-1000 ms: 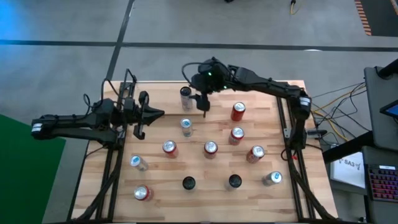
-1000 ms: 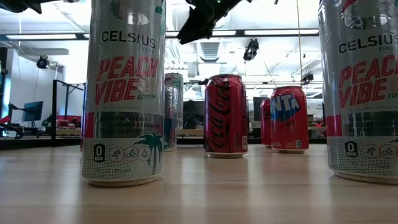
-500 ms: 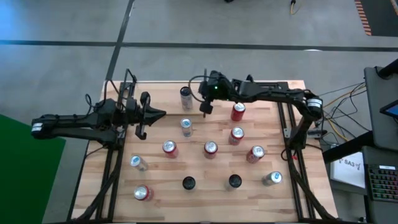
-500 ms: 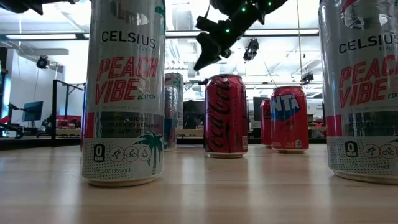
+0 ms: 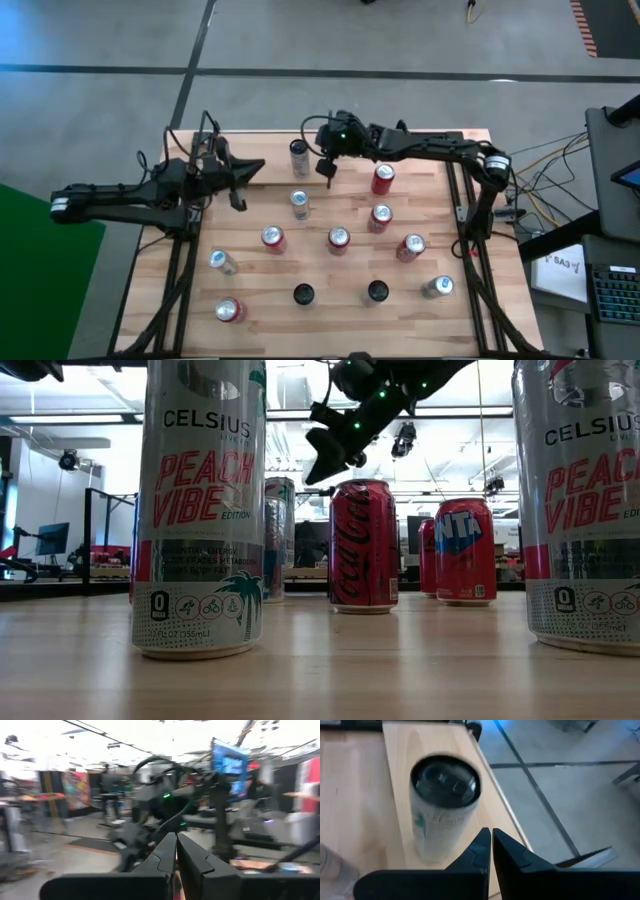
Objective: Place canned beverage on shelf
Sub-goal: Put the top white pink soda can on the shelf
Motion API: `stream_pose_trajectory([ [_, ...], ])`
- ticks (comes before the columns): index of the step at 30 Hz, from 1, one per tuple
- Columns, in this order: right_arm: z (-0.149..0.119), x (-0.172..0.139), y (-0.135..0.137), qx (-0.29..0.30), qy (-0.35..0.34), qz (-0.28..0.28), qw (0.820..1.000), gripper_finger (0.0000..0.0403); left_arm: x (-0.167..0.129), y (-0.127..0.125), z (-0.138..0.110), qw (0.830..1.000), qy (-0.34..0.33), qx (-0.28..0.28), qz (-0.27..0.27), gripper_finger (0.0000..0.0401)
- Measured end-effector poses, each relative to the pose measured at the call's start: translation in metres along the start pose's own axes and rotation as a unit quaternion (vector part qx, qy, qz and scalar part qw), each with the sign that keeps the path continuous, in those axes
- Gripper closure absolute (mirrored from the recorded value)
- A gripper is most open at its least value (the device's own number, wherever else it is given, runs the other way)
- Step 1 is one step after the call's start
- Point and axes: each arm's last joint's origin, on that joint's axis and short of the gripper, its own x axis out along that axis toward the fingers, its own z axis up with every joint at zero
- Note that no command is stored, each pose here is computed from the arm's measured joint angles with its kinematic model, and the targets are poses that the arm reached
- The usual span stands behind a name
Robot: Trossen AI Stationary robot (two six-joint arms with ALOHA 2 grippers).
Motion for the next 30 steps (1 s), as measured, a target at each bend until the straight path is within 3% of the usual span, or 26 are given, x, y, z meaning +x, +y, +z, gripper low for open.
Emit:
stream_pose_trajectory([
  [30,-0.006,0.032,0.013,0.035,-0.023,0.015,0.999,0.0394,0.001,0.0,-0.003,1.0,0.015,0.02,0.009,0.0401],
])
